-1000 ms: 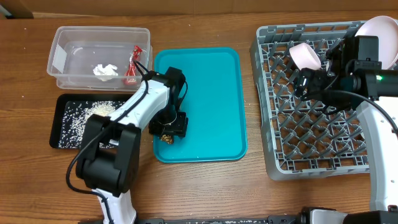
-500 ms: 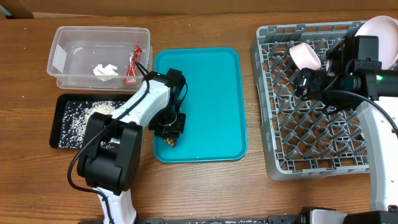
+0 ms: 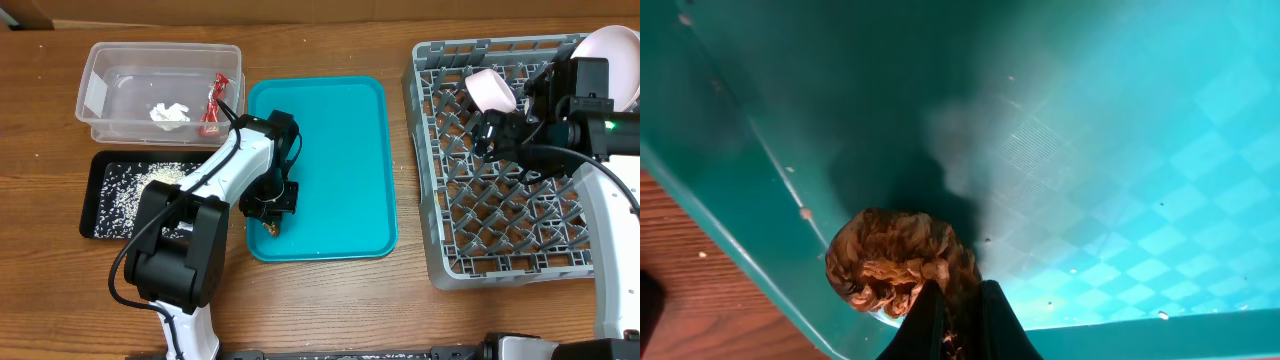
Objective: Sort waste into correct bins and load items into the dishwasher
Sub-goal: 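Carry the brown scrap left and drop it onto the black tray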
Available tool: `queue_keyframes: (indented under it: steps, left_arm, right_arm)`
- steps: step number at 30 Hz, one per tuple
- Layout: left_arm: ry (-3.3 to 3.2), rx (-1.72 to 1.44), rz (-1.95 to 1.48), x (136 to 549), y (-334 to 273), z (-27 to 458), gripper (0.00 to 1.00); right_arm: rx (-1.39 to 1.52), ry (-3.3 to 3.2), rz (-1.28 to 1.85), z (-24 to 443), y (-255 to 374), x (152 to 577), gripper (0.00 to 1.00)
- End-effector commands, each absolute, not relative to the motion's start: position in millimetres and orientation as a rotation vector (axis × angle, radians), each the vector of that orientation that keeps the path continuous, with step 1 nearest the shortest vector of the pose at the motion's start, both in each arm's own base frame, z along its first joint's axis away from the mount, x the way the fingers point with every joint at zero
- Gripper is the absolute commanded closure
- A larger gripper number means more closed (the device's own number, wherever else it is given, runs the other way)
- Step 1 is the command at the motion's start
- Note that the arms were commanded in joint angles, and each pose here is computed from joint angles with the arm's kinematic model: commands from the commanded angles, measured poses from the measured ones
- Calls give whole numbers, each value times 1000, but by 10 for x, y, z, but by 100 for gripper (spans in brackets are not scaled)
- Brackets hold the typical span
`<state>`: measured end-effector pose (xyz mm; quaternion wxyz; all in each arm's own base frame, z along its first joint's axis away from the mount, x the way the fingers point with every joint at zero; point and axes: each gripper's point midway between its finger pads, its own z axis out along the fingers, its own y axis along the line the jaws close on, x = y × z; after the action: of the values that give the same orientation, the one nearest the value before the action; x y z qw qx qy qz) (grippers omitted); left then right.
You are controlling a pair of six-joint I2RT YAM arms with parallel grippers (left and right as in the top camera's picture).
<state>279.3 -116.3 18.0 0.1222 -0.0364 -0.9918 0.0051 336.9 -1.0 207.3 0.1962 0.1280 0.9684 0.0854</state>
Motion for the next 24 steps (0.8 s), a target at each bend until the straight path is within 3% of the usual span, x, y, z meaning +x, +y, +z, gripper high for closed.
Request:
queue_keyframes:
  steps: [1, 7, 13, 24]
  left_arm:
    - [-3005, -73, 6, 3010, -1167, 443, 96]
    - [-3224, -24, -43, 3294, -967, 1064, 96]
    - [-3358, 283, -218, 3426, -293, 1483, 96]
    - [-3268, 786, -278, 3550, 714, 1140, 96]
  right_arm:
    - [367, 2711, 247, 2075, -13, 3376, 0]
    - [368, 2712, 244, 2073, -17, 3374, 0]
    - [375, 2722, 221, 2060, -43, 3351, 0]
    - [378, 2730, 221, 2052, -41, 3330, 0]
